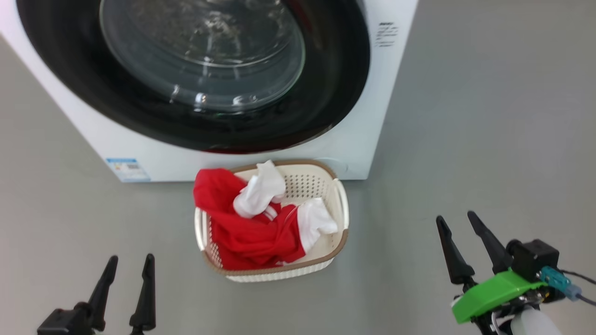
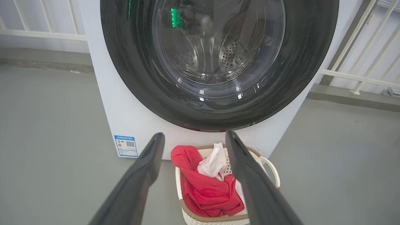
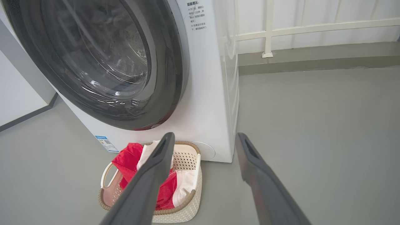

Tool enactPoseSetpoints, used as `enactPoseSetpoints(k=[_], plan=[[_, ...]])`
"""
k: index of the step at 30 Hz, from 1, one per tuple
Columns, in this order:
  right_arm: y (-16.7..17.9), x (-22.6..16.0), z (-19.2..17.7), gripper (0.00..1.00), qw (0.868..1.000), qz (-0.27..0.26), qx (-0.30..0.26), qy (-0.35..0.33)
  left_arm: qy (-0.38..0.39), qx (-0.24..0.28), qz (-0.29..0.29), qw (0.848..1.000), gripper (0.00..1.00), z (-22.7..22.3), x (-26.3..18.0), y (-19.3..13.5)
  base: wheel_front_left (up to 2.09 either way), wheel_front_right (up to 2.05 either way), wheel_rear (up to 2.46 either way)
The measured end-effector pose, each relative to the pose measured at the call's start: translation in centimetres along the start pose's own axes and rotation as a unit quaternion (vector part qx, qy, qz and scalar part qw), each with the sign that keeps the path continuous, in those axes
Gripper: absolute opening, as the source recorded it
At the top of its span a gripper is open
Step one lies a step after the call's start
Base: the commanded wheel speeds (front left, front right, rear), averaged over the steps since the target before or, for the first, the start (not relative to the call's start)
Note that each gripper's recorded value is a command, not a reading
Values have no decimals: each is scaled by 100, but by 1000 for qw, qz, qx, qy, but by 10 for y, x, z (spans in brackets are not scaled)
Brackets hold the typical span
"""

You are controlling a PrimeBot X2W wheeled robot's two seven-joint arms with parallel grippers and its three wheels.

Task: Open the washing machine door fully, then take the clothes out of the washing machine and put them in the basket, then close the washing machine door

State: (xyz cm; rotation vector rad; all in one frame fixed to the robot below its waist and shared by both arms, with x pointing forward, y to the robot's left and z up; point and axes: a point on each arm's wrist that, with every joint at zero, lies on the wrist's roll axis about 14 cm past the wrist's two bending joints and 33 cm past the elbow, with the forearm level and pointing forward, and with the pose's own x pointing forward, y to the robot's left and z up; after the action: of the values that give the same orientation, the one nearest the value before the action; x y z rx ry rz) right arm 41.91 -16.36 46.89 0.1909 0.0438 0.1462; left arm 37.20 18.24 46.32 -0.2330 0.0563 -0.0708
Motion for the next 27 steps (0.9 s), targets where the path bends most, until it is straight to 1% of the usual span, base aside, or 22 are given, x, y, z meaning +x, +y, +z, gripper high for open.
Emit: enactPoseSetpoints(k=[11, 19, 27], plan=[[-25, -43, 5, 100, 999, -43, -1, -5, 0, 1, -21, 1000, 100, 0, -8, -13, 0, 0, 0], [-36, -71, 2, 100, 998, -66, -1, -3, -1, 3, -29, 1000, 100, 1, -14, -18, 0, 0, 0], [-43, -83, 3, 100, 997, -79, -1, -6, -2, 4, -29, 1000, 100, 2, -16, -18, 0, 0, 0]])
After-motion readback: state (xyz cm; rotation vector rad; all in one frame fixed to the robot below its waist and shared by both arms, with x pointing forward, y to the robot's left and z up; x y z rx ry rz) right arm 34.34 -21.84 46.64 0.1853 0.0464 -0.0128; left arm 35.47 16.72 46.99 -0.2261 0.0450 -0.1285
